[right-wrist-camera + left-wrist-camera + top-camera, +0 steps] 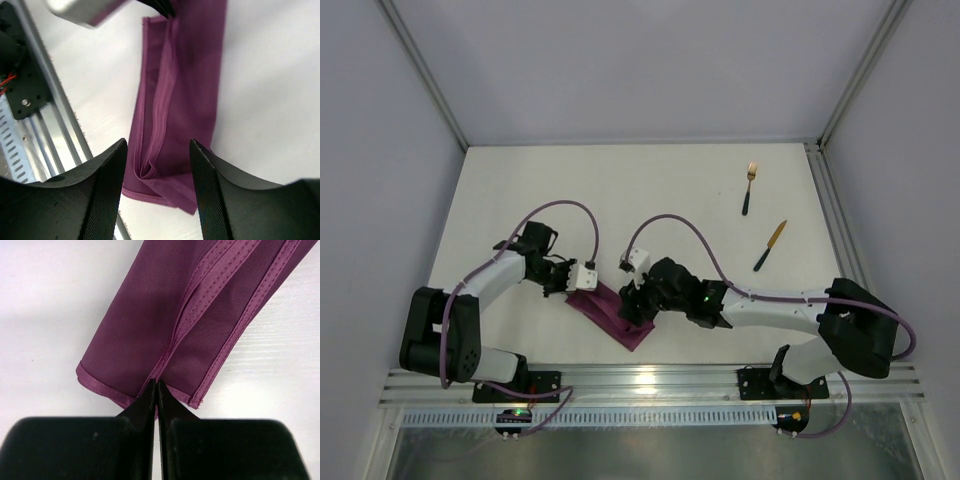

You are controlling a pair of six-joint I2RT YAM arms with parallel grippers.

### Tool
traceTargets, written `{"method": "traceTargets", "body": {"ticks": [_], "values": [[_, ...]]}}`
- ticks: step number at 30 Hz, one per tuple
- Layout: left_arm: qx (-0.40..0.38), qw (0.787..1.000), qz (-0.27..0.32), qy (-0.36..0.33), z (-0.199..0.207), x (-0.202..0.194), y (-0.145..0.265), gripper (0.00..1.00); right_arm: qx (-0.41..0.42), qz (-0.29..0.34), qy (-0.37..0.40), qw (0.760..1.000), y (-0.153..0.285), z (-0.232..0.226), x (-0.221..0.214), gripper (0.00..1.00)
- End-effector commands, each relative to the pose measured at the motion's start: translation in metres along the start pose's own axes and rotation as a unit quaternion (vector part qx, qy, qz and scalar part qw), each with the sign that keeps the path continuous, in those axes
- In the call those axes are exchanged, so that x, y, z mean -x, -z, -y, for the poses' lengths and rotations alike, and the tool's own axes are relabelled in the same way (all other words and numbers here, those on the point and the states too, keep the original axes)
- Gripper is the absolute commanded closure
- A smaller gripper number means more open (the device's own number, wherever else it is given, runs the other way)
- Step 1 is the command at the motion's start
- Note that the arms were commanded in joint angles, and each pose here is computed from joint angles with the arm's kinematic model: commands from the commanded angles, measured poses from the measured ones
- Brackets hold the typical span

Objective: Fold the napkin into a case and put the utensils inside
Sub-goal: Fold the 2/3-rectangle-folded napkin at the center of the board, then rotate the smaller rectangle-folded napkin at the center of the board.

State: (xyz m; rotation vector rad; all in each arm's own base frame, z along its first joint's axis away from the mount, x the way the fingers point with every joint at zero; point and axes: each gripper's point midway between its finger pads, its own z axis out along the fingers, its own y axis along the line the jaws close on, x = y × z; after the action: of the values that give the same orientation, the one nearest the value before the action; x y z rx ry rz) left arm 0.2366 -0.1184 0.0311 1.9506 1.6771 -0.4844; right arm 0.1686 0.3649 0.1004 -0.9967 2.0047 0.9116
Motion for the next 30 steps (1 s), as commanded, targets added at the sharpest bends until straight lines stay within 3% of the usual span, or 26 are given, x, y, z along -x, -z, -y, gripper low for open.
{"method": "traceTargets", "body": {"ticks": [1, 5, 14, 25, 30], "values": [[0.004, 1.0, 0.004, 0.0, 0.004, 0.004, 0.005, 1.0, -0.114, -0.025, -0.036, 0.992, 0.012, 0.015, -0.022, 0.43], [0.004, 1.0, -0.015, 0.008, 0.007, -0.003, 0.006, 1.0, -0.193, -0.052, -0.033, 0.979, 0.014, 0.01, -0.04, 0.43], [0.003, 0.999, -0.041, 0.031, 0.019, -0.013, 0.008, 1.0, -0.21, -0.017, -0.181, 0.961, 0.031, 0.001, -0.037, 0.43], [0.003, 0.995, -0.062, 0.076, 0.034, -0.023, 0.009, 1.0, -0.149, -0.04, -0.306, 0.939, 0.031, -0.013, -0.065, 0.43], [0.01, 0.995, -0.062, 0.083, 0.038, -0.023, 0.01, 1.0, -0.104, -0.041, -0.327, 0.938, 0.016, -0.018, -0.068, 0.47]]}}
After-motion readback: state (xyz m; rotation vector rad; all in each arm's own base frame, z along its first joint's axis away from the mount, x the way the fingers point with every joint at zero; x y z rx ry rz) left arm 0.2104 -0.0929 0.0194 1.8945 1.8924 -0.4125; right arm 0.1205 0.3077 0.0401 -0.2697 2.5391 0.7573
